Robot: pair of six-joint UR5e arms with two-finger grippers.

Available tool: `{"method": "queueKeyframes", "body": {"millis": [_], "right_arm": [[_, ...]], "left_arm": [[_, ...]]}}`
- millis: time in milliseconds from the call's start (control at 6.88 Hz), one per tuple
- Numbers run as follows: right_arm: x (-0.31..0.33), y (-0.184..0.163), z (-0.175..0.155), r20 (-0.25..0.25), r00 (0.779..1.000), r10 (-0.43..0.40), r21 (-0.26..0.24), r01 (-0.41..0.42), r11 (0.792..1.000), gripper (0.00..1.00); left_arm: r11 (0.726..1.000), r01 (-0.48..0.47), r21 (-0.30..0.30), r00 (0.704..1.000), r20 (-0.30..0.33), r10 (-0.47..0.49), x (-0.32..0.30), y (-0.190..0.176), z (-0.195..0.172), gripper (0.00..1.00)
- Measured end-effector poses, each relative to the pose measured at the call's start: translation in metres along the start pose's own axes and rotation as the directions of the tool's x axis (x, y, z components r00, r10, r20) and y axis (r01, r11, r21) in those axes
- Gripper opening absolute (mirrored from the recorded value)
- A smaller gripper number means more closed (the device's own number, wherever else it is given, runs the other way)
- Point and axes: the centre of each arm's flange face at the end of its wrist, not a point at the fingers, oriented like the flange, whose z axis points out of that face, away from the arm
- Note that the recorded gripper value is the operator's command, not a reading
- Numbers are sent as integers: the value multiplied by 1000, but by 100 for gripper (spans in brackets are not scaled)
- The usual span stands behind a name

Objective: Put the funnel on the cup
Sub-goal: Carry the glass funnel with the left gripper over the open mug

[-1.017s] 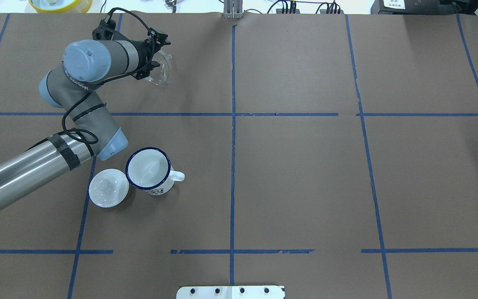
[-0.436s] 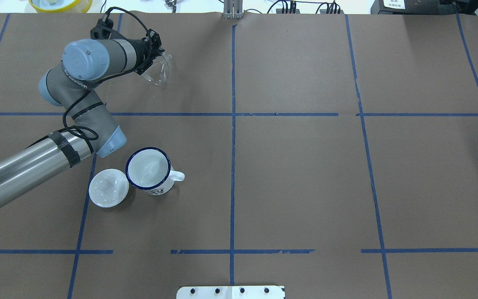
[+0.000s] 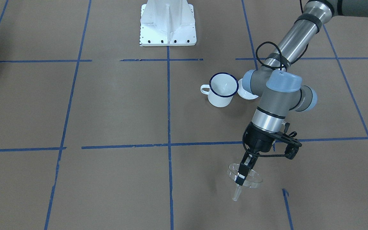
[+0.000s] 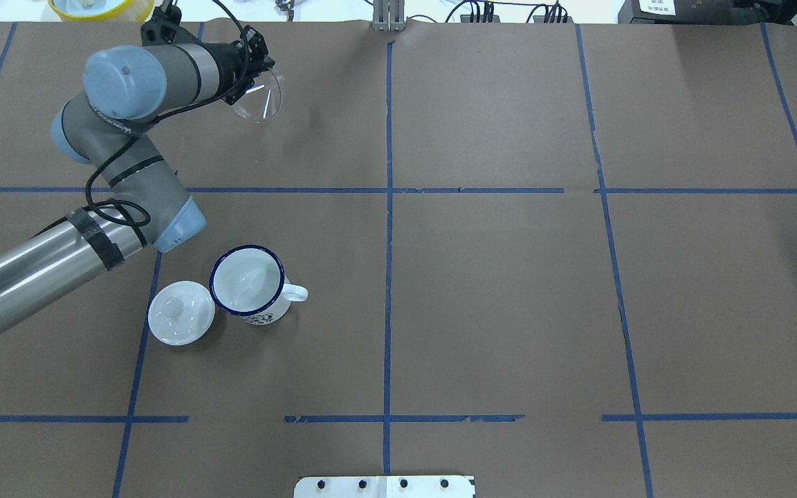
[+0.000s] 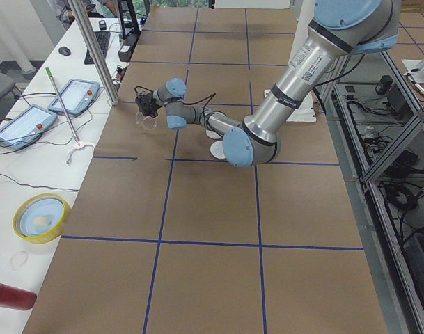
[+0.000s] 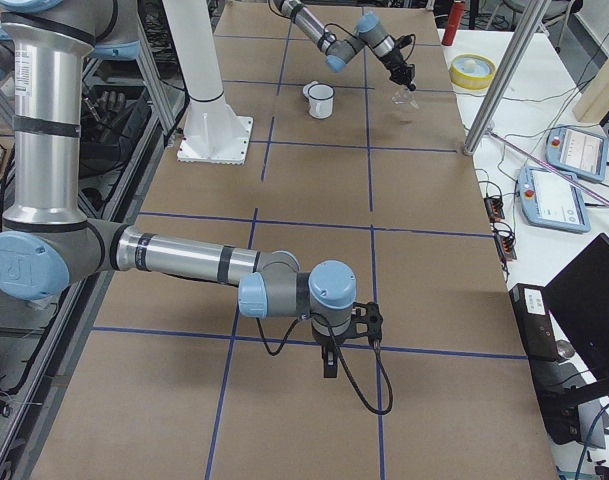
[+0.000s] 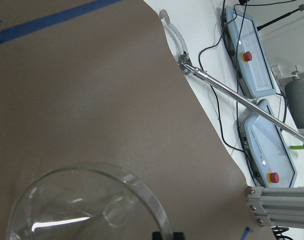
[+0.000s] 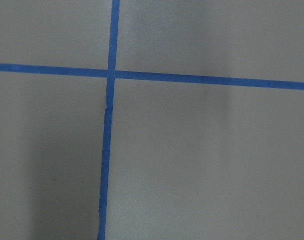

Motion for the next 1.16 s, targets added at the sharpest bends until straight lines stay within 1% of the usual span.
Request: {"method": "queueKeyframes", "body": {"millis": [145, 291, 436, 581, 726, 872, 1017, 1162], "right_arm": [[0, 0, 0, 0, 1000, 0, 0, 0, 1000, 100], [0, 0, 0, 0, 1000, 0, 0, 0, 1000, 100], [0, 0, 0, 0, 1000, 0, 0, 0, 1000, 100], [0, 0, 0, 0, 1000, 0, 0, 0, 1000, 100], [0, 0, 0, 0, 1000, 0, 0, 0, 1000, 100], [0, 0, 0, 0, 1000, 0, 0, 0, 1000, 100], [0, 0, 0, 0, 1000, 0, 0, 0, 1000, 100], [0, 0, 0, 0, 1000, 0, 0, 0, 1000, 100]], "left_arm": [[999, -4, -45, 1000, -18, 3, 31, 6, -29, 0], [996, -3, -92, 1000, 18, 5, 64, 20, -65, 0], [994, -19, -109, 997, 75, 27, 92, 36, -105, 0], [991, -72, -113, 985, 149, 89, 112, 51, -146, 0], [978, -150, -144, 955, 235, 181, 122, 63, -186, 0], [950, -232, -209, 899, 327, 291, 119, 79, -216, 0], [908, -300, -293, 819, 408, 403, 102, 100, -225, 0], [850, -352, -391, 726, 459, 512, 78, 125, -217, 0]]}}
